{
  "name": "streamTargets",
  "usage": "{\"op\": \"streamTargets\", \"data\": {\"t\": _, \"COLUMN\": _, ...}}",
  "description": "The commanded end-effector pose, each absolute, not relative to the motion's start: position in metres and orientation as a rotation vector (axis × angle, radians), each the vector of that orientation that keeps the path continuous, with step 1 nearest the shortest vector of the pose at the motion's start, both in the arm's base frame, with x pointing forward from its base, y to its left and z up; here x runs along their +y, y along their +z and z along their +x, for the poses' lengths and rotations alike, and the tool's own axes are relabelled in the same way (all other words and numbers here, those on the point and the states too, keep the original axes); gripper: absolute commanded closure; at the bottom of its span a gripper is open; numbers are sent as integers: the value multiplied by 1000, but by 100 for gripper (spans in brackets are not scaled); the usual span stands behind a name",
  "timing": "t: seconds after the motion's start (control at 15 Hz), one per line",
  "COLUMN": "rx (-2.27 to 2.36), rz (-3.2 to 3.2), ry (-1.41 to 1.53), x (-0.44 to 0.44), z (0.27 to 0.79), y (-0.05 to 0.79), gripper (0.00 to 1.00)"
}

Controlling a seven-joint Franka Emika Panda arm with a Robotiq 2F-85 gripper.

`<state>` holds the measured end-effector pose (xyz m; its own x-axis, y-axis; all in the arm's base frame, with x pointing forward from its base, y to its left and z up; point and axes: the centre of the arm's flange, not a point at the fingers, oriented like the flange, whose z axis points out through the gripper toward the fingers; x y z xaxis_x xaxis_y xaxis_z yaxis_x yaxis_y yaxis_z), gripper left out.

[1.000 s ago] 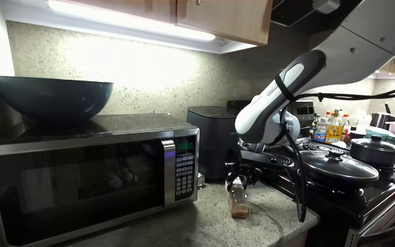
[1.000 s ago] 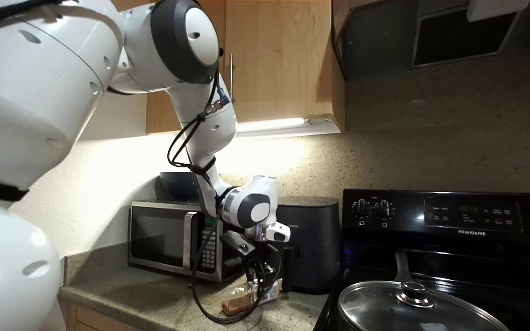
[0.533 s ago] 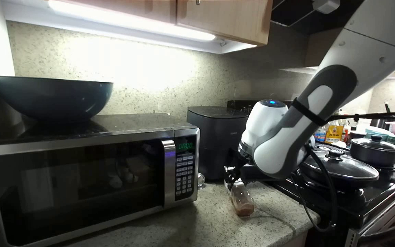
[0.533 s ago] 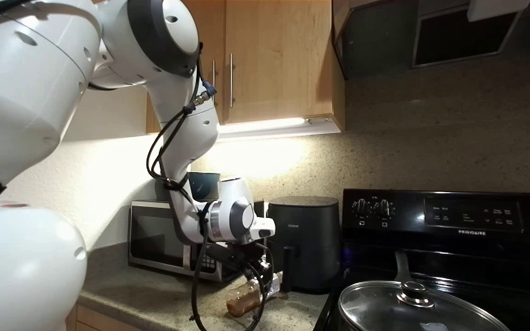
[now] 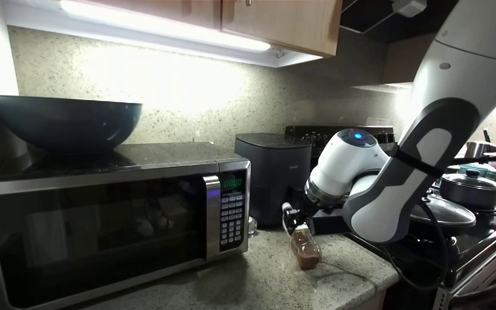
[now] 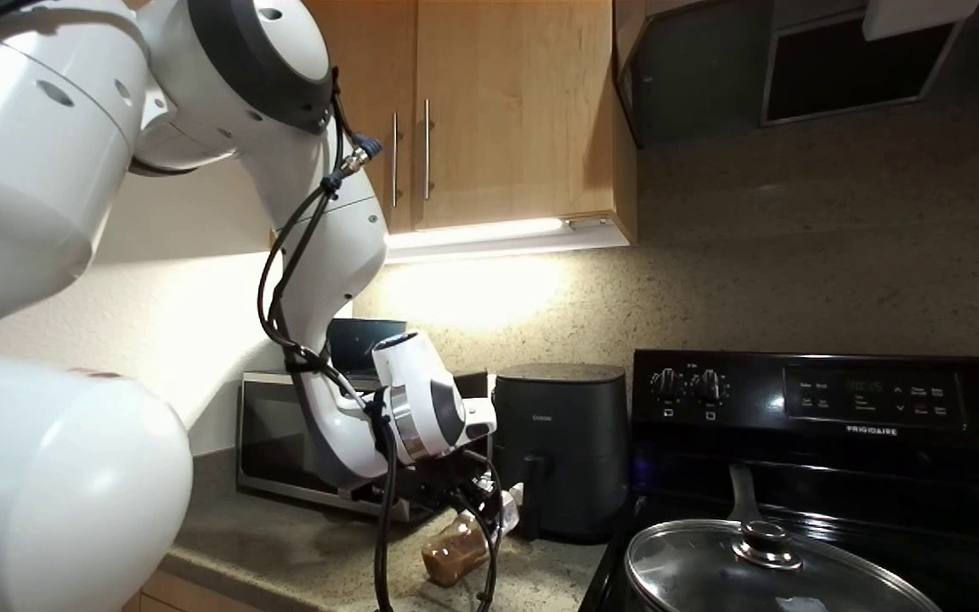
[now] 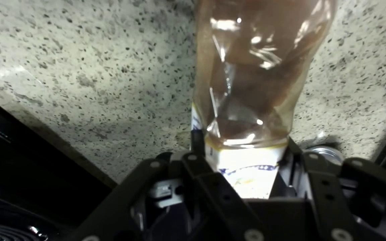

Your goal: Pick up the bottle and put it on the counter

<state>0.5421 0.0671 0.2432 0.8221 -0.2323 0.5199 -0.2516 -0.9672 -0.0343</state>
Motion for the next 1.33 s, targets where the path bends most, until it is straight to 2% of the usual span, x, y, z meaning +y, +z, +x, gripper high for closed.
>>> {"op": "streamTargets", "data": {"t": 0.0, "rx": -394, "rz": 2965, "ry": 838, "x": 67, "z": 542, "y": 243, "gripper": 47}}
{"op": "streamTargets", "data": {"t": 0.07, "rx": -395, "rz": 2965, "ry": 838, "x": 67, "z": 542, "y": 243, "gripper": 72}}
{"op": "streamTargets", "data": {"t": 0.2, "rx": -370, "rz": 2838, "ry": 1024, "x": 71, "z": 535, "y": 237, "gripper": 72}}
{"op": "streamTargets", "data": {"t": 0.67, "rx": -267, "rz": 2679, "ry": 1280, "x": 83, "z": 510, "y": 224, "gripper": 72}}
{"op": "streamTargets", "data": {"t": 0.87, "rx": -345, "rz": 2664, "ry": 1350, "x": 105, "z": 518, "y": 243, "gripper": 72}}
{"op": "streamTargets", "data": {"t": 0.93, "rx": -362, "rz": 2707, "ry": 1271, "x": 118, "z": 533, "y": 264, "gripper": 47}}
{"op": "streamTargets", "data": {"t": 1.13, "rx": -366, "rz": 2700, "ry": 1319, "x": 134, "z": 537, "y": 271, "gripper": 47}}
{"op": "streamTargets", "data": {"t": 1.2, "rx": -368, "rz": 2698, "ry": 1316, "x": 132, "z": 537, "y": 271, "gripper": 72}}
{"op": "streamTargets", "data": {"t": 1.27, "rx": -375, "rz": 2617, "ry": 1385, "x": 132, "z": 536, "y": 264, "gripper": 72}}
